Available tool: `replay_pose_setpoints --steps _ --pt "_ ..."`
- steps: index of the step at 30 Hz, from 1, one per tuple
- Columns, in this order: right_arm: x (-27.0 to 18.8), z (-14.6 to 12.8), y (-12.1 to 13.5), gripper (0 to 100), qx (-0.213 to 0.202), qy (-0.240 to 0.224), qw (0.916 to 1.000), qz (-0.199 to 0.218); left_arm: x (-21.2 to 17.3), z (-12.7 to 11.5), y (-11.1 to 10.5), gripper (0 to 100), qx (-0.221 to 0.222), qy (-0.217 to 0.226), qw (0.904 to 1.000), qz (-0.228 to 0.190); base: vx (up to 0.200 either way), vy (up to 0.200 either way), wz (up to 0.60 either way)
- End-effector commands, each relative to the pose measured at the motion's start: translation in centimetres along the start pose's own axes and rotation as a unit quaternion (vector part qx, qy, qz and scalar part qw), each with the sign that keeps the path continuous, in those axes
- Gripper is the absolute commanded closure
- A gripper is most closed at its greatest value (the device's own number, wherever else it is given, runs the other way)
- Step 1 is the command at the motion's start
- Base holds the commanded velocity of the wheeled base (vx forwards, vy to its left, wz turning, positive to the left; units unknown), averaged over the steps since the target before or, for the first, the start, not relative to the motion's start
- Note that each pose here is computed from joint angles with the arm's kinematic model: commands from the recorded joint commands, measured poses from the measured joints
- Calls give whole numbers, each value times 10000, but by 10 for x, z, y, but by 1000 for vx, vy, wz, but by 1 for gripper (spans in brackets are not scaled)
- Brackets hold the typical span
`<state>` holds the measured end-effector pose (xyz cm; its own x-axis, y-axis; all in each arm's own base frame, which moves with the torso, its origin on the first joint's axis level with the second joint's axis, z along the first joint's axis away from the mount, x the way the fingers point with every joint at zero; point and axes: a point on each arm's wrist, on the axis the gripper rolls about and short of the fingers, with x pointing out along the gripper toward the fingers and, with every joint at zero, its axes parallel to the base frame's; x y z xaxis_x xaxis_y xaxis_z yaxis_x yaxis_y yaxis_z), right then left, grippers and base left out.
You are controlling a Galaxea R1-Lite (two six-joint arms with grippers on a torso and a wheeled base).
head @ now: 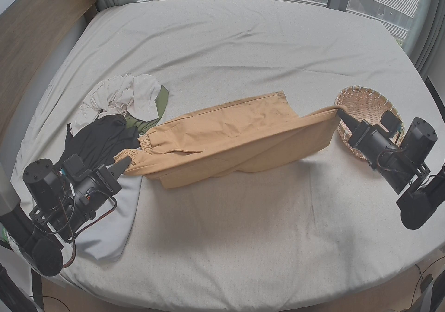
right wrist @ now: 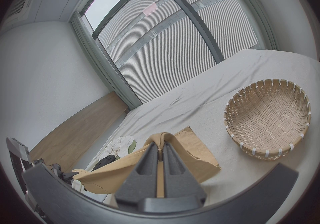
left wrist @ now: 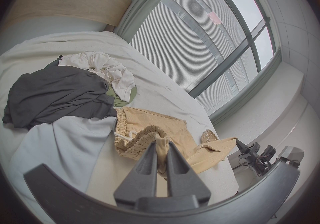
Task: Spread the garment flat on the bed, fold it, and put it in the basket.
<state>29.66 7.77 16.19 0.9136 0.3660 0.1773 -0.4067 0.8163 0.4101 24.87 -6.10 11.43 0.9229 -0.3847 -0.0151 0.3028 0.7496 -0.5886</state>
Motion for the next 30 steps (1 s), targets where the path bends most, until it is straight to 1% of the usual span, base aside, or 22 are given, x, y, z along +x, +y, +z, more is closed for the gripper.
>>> replay_pose_setpoints --steps 1,5,12,15,20,30 --pt "14 -4 -7 100 -9 17 10000 -59 9 1 1 100 -10 -72 10000 9 0 0 0" --pt "23 -8 -11 100 1 34 10000 -76 17 2 4 100 -13 -206 9997 129 0 0 0" --pt "40 -10 -16 100 -16 -17 10000 -59 29 -1 8 100 -25 -205 9996 178 0 0 0" --pt "58 -9 -21 100 -27 -57 10000 -73 37 -4 12 100 -52 -264 9992 296 0 0 0" --pt "79 -9 -27 100 -34 -87 9999 -84 45 -10 20 100 -91 -206 9988 433 0 0 0" --pt "108 -12 -34 100 -34 -76 9999 -97 58 -11 29 100 -100 -247 9984 489 0 0 0"
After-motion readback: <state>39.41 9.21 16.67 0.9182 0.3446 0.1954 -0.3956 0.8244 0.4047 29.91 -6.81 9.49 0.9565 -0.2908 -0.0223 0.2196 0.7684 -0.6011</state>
